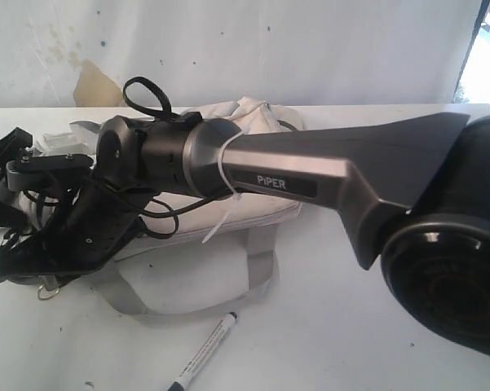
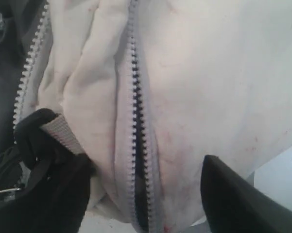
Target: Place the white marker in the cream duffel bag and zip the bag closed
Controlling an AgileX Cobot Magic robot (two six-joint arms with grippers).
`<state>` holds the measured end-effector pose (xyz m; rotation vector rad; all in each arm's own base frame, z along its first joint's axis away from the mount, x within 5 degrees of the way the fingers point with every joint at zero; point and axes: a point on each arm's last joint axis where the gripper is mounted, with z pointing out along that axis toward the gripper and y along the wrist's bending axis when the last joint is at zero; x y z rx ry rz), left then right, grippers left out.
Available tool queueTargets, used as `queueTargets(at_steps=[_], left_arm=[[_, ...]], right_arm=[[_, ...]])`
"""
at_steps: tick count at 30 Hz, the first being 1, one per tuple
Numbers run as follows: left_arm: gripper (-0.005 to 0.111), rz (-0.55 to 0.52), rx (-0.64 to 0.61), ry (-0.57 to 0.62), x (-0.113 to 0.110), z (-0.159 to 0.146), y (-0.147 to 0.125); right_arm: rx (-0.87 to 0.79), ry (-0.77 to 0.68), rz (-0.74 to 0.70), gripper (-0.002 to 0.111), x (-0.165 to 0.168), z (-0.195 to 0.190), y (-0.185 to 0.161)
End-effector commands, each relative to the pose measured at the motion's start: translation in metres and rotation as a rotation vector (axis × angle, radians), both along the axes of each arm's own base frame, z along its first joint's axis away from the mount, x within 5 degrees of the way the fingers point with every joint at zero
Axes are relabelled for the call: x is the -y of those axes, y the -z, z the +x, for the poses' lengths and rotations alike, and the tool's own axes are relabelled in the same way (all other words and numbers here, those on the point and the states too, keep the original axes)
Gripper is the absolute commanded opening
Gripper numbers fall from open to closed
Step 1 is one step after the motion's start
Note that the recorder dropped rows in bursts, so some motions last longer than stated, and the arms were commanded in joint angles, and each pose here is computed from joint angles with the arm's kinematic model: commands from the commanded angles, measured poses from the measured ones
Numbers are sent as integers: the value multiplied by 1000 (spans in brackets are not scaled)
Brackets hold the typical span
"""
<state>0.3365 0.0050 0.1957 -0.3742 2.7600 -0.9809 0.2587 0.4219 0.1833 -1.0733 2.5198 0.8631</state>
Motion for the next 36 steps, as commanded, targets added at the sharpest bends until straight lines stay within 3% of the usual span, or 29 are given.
queueTargets(at_steps=[1,4,6,12,22,27,36], left_arm=[[70,-52,-45,4,7,-2,9],[65,-74,-51,-7,9,-3,11],[54,-73,-48,-13,9,-3,11],[0,-58,-34,-23,8,-1,12],[0,-112,-22,-87,8,4,8],[0,-113,-34,-107,8,4,8],[0,-110,-36,-112,7,4,8]], right_arm=[[5,-13,-4,0,3,-1,-8],[9,-14,-3,0,4,-1,-10],[9,-14,-3,0,4,-1,-10],[-16,-29,-25,0,7,-2,-10],[-68,-25,-85,0,44,19,-35],[-103,-26,-207,0,76,37,-37],[-104,103,-352,0,145,89,-34]])
